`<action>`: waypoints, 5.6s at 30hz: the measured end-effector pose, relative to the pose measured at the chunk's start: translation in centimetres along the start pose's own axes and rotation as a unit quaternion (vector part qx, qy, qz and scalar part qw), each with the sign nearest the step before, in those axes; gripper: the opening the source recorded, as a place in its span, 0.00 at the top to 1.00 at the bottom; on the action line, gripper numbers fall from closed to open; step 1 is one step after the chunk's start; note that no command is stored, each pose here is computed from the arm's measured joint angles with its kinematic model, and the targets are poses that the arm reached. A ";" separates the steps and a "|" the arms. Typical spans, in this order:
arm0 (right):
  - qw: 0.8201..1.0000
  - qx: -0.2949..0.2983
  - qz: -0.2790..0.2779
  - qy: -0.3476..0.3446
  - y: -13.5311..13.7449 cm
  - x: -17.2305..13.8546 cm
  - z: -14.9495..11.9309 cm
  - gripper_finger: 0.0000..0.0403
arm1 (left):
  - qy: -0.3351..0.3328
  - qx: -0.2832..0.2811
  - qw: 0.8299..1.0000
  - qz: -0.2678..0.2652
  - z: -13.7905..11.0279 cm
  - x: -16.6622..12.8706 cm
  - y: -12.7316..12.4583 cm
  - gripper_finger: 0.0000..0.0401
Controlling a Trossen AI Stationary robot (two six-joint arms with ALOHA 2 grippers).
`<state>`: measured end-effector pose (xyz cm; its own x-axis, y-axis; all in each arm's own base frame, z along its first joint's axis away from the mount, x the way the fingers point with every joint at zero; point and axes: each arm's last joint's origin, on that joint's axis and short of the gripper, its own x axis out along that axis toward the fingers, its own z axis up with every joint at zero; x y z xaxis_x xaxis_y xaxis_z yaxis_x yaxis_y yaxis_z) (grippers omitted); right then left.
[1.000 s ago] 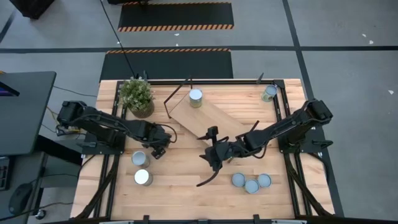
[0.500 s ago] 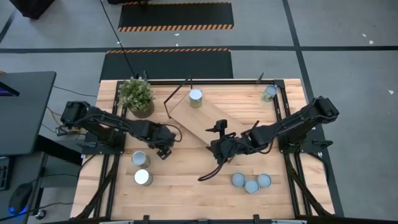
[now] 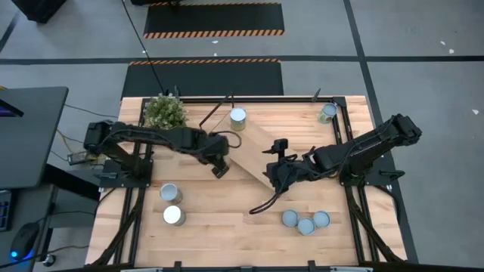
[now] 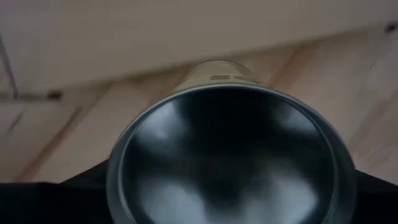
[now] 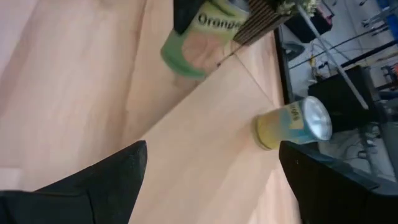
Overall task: Pick and place cans onto a shelf
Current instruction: Put the canned oranges on the shelf
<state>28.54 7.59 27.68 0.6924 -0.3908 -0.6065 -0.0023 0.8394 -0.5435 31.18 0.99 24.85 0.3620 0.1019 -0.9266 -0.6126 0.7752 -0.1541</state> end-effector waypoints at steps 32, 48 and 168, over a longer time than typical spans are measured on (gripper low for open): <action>0.995 0.058 0.024 -0.082 -2.3 -1.3 -3.8 0.07 | 0.034 0.170 0.984 0.049 8.5 3.6 -0.4 0.09; 0.994 0.056 0.032 -0.085 -2.3 -1.3 -3.7 0.07 | 0.050 0.226 0.957 0.174 7.3 3.3 -0.3 0.03; 0.980 0.100 0.124 -0.118 -5.5 12.3 -5.2 0.07 | -0.324 0.078 0.899 0.283 -3.7 4.1 3.0 0.03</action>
<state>33.28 -3.83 20.18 0.8362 -0.0863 -0.5416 -0.0665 0.9643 -0.2563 28.24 1.43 19.29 0.3880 0.8103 -0.4392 -0.7394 0.5581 0.3765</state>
